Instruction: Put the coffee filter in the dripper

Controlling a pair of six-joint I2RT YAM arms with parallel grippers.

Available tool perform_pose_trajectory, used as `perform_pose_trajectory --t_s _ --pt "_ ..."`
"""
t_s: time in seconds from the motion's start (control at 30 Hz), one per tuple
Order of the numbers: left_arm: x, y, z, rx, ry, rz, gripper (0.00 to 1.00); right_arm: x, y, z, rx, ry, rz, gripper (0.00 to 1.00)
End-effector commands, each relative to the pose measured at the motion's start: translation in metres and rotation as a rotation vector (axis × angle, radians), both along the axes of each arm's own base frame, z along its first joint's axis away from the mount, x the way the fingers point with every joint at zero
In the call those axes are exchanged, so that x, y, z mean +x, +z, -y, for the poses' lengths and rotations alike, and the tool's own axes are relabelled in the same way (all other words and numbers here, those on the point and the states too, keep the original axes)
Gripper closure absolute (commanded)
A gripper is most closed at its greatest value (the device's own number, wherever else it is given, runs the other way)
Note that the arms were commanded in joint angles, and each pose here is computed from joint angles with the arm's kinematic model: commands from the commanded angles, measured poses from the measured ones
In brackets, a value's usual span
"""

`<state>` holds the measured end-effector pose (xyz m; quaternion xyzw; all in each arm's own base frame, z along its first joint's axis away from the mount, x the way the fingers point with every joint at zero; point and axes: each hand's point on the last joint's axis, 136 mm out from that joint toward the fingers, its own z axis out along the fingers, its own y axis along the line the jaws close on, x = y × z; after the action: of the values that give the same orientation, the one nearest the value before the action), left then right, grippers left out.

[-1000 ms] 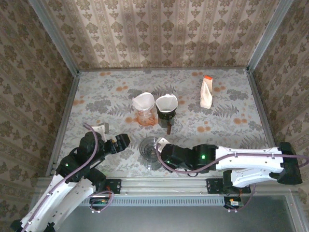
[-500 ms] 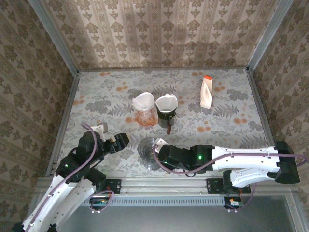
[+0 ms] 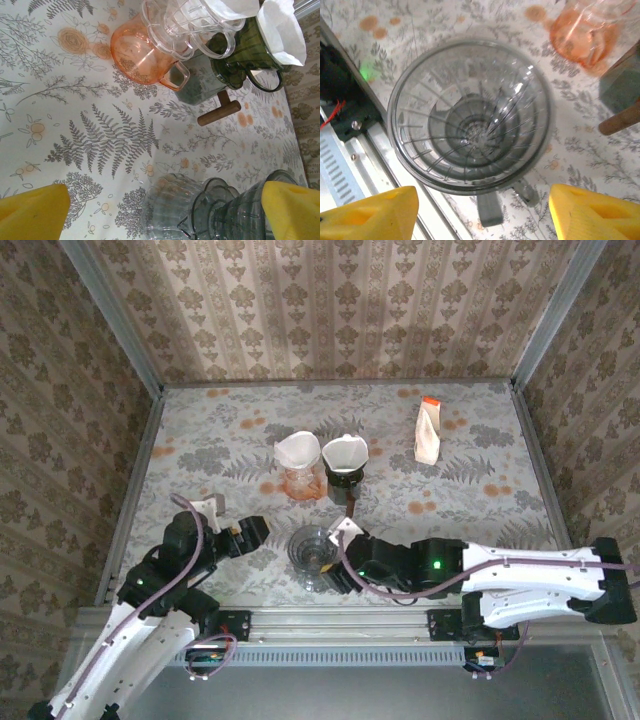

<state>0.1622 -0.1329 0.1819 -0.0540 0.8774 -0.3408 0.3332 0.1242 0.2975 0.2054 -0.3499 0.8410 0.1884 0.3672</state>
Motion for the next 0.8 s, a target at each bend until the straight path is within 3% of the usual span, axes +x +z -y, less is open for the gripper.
perform_pose_trajectory --t_s 0.0,0.2,0.3,0.57,0.77 --pt "0.002 0.000 0.005 -0.032 -0.017 0.018 0.00 0.016 0.016 0.020 0.032 -0.105 0.068 0.28" --pt "0.006 -0.008 0.009 -0.044 -0.012 0.018 0.00 0.078 0.037 0.074 0.115 -0.389 0.065 0.34" --pt "0.007 -0.016 0.012 -0.060 -0.018 0.002 0.00 0.115 0.034 0.107 0.134 -0.551 0.031 0.41" --pt "0.007 -0.029 0.018 -0.081 -0.033 -0.020 0.00 0.207 -0.009 0.182 0.038 -0.877 -0.068 0.52" --pt "0.007 -0.029 0.019 -0.078 -0.042 -0.014 0.00 0.254 -0.036 0.214 -0.016 -0.996 -0.121 0.63"
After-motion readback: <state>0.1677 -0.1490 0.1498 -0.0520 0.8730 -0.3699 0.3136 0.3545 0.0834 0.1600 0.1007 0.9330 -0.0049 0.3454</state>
